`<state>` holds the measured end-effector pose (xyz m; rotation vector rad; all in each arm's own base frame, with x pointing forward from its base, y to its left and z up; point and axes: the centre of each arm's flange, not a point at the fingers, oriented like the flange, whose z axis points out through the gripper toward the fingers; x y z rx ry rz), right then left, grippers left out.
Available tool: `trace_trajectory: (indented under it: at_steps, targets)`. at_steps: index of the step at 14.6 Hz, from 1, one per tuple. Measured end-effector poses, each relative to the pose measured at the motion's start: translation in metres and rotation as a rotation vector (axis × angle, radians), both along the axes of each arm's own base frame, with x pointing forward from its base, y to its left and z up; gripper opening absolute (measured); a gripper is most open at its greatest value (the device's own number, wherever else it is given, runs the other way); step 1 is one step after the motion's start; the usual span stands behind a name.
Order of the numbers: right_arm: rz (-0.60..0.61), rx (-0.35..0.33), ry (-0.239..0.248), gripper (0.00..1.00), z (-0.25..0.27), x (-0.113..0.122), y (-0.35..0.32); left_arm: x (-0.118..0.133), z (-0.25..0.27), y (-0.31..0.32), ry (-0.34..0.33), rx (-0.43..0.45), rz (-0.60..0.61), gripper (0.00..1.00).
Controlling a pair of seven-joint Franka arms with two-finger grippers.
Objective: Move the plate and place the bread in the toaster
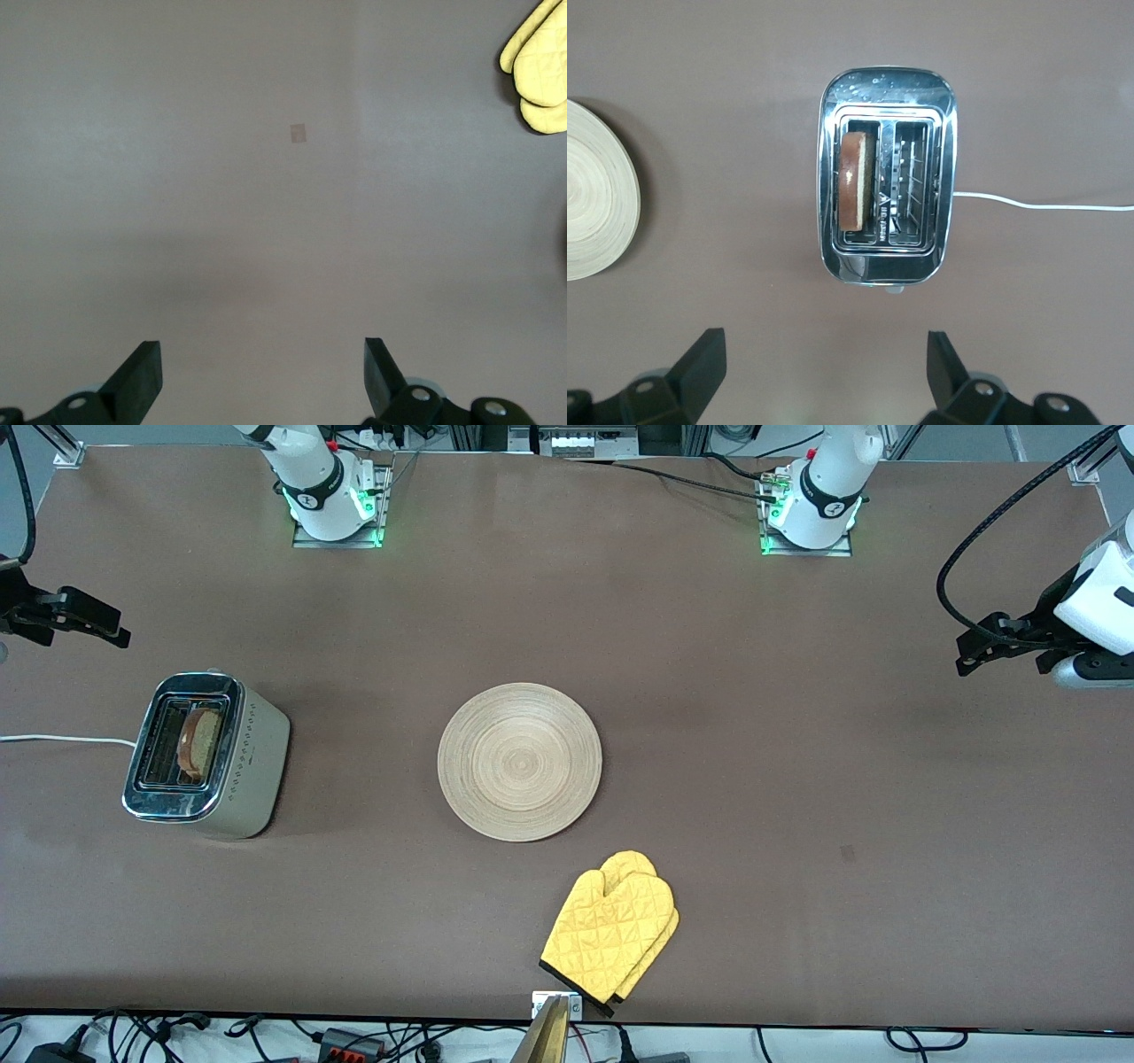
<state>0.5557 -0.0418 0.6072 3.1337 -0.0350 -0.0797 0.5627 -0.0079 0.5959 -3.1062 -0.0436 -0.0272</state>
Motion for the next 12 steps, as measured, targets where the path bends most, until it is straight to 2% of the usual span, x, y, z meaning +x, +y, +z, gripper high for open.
trace_trajectory:
  at_steps: [3,12]
  targets:
    - [-0.003,-0.020,-0.012,1.00,0.0072,-0.0022,-0.0041,0.0000,0.0000,0.0000,0.000,0.000,0.000,1.00]
    - [-0.006,-0.021,-0.017,1.00,0.0088,-0.0025,-0.0058,0.0000,0.0000,0.0000,0.000,0.000,0.000,1.00]
